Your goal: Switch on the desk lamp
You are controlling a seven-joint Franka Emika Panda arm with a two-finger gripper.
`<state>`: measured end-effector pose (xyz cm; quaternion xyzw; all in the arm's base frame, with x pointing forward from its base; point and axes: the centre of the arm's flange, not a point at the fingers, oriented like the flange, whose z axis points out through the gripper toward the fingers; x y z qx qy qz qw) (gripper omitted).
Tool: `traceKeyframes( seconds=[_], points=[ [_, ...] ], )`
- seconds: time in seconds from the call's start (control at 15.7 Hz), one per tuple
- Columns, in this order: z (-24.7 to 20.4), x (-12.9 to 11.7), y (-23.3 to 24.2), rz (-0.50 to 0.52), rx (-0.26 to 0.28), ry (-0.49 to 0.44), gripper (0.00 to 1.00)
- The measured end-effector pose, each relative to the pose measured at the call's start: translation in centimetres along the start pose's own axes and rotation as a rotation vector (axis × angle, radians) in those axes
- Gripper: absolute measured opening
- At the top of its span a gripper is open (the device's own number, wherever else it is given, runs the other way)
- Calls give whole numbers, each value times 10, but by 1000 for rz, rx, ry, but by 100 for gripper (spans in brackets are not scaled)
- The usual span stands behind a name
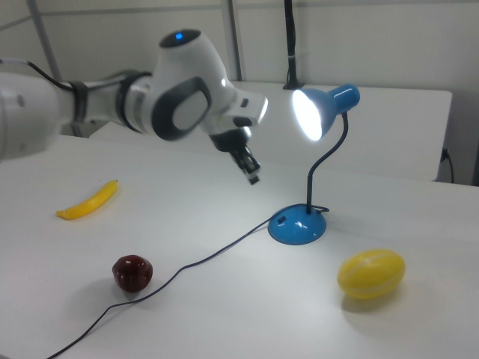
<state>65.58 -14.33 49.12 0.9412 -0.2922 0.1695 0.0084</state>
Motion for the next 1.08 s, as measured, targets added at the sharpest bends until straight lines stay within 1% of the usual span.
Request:
traceKeyframes(
  seconds=[0.06,0.13,0.19,0.26,0.32,0.38,0.51,0.64,0.7,0.77,0.89,0.96,1.08],
  points=[
    [-15,-7,0,-33,15,-48,4],
    [-29,-14,-1,-74,29,-94,9],
    [-45,-23,0,-122,39,-141,9],
    [-56,-29,0,-159,42,-176,11],
    [-67,-39,-1,-206,43,-219,11],
    [-76,-48,-3,-256,41,-262,15],
    [-85,-68,-11,-376,43,-345,33],
    [-86,-79,-13,-476,49,-405,54],
    [-85,-80,-11,-496,50,-419,64],
    [-85,-78,-7,-497,49,-418,72],
    [-90,-70,5,-490,50,-409,93],
    [-94,-68,10,-488,49,-413,100],
    [-102,-66,16,-481,45,-432,100]
  ],
)
